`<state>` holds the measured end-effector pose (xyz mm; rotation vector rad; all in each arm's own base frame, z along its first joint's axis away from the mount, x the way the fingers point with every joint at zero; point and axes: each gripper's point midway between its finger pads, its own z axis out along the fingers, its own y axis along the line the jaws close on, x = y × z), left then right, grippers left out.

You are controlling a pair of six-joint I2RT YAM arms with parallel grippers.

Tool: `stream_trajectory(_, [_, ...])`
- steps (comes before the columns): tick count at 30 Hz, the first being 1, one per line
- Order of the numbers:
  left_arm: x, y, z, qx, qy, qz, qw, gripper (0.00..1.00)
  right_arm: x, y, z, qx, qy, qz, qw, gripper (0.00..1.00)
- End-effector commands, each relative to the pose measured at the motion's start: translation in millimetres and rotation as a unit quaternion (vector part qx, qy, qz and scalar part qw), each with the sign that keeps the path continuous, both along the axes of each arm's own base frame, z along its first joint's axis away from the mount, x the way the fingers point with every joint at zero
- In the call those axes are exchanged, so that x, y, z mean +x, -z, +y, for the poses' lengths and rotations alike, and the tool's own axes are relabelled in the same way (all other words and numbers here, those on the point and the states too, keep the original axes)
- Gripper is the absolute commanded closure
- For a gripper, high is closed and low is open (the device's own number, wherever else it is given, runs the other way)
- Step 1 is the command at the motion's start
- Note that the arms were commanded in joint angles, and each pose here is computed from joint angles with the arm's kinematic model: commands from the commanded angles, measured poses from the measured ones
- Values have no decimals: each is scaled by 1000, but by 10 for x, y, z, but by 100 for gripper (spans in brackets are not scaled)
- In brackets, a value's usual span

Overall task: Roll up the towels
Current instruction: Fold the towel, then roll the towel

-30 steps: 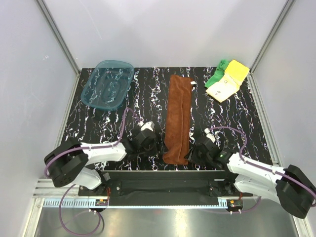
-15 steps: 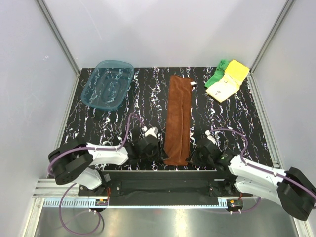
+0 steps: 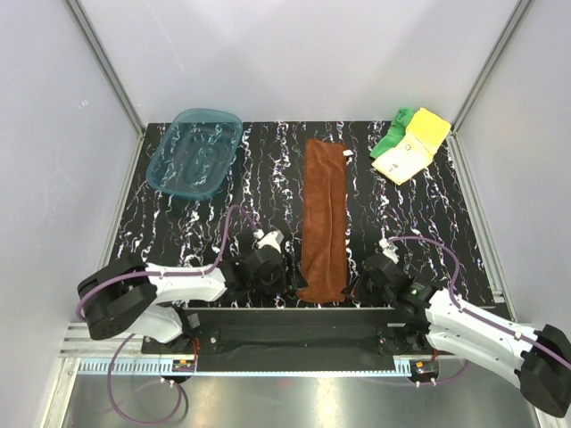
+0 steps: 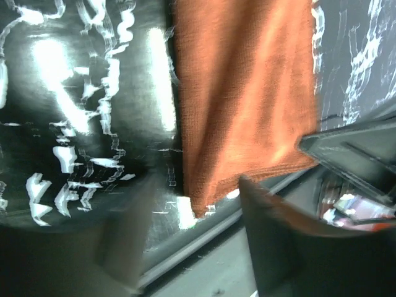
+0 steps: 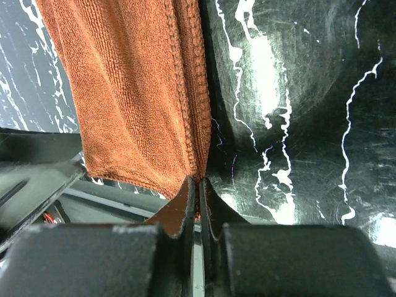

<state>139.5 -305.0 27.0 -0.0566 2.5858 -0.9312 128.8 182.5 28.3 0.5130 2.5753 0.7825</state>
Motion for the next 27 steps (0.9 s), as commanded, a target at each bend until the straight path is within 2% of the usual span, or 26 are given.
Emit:
stream_trajectory(1, [-117, 229, 278, 76, 8, 16, 997, 26, 97, -184, 81, 5, 6, -13, 1000, 100])
stream_trajectory(2, [-118, 234, 306, 82, 7, 17, 996, 18, 140, -244, 94, 5, 9, -20, 1000, 100])
stream_trajectory(4, [-104, 178, 316, 84, 6, 13, 996, 16, 207, -322, 108, 4, 16, -29, 999, 100])
stream_trajectory(14, [-11, -123, 389, 86, -8, -22, 996, 16, 508, -653, 65, -33, 64, -61, 996, 100])
stream_trajectory(22, [-2, -293, 310, 75, 22, -43, 996, 18, 729, -563, 67, -53, 95, -16, 994, 100])
stream_trajectory(27, [-14, -244, 278, 87, 46, -44, 994, 18, 1011, -587, -47, -23, 131, 3, 991, 100])
